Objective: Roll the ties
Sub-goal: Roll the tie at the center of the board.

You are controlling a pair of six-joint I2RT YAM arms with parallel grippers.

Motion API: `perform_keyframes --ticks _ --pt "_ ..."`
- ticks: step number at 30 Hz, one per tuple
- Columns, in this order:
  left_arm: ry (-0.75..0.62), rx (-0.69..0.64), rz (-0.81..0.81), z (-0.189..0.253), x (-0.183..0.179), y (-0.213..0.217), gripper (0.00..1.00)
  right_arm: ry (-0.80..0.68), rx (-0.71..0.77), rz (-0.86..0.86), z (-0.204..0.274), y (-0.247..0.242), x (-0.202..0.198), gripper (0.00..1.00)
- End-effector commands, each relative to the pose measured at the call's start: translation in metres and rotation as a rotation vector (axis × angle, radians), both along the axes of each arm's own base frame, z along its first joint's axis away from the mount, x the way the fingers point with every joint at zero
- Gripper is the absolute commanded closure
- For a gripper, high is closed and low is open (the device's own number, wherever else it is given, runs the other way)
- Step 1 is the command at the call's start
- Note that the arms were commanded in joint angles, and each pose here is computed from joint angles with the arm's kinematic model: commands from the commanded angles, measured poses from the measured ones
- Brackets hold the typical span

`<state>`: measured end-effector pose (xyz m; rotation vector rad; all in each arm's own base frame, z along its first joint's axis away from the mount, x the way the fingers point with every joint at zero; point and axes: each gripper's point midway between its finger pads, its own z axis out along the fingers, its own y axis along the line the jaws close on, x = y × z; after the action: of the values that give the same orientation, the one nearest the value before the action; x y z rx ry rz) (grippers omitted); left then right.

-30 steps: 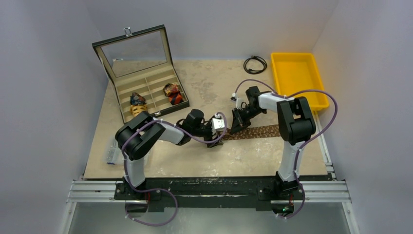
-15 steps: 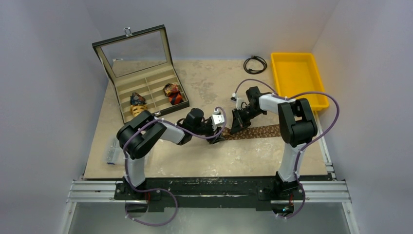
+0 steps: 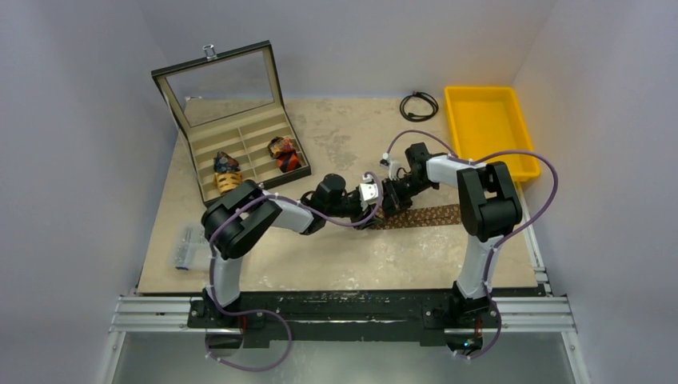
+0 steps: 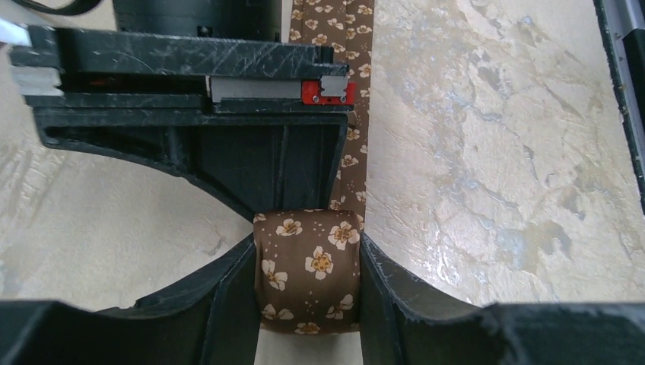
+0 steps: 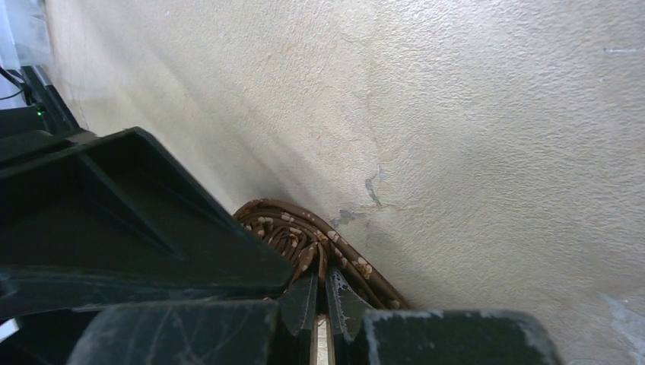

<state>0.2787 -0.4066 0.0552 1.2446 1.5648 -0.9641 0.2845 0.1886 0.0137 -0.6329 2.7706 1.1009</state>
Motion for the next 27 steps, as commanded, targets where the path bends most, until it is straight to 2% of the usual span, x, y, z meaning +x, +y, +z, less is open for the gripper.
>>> perform_keyframes --ticks 1,12,18,22,27 --pt "0.003 -0.032 -0.028 -0.009 -0.001 -0.015 0.56 -0.046 -0.076 0.024 -0.021 -0.012 0.002 1.0" --pt "0.024 0.055 -0.008 -0.062 -0.009 -0.001 0.58 -0.04 -0.057 0.025 -0.021 -0.009 0.001 1.0" --pt "0.014 0.169 0.033 -0.077 -0.012 0.018 0.73 -0.027 -0.017 0.03 -0.01 -0.004 0.0 0.99" --pt "0.012 0.27 0.014 -0.088 -0.023 0.039 0.79 -0.054 0.003 0.012 0.017 -0.005 0.012 0.8" --pt "0.012 0.351 -0.014 -0.099 -0.027 0.049 0.82 -0.052 0.033 -0.012 0.048 -0.016 0.013 0.7"
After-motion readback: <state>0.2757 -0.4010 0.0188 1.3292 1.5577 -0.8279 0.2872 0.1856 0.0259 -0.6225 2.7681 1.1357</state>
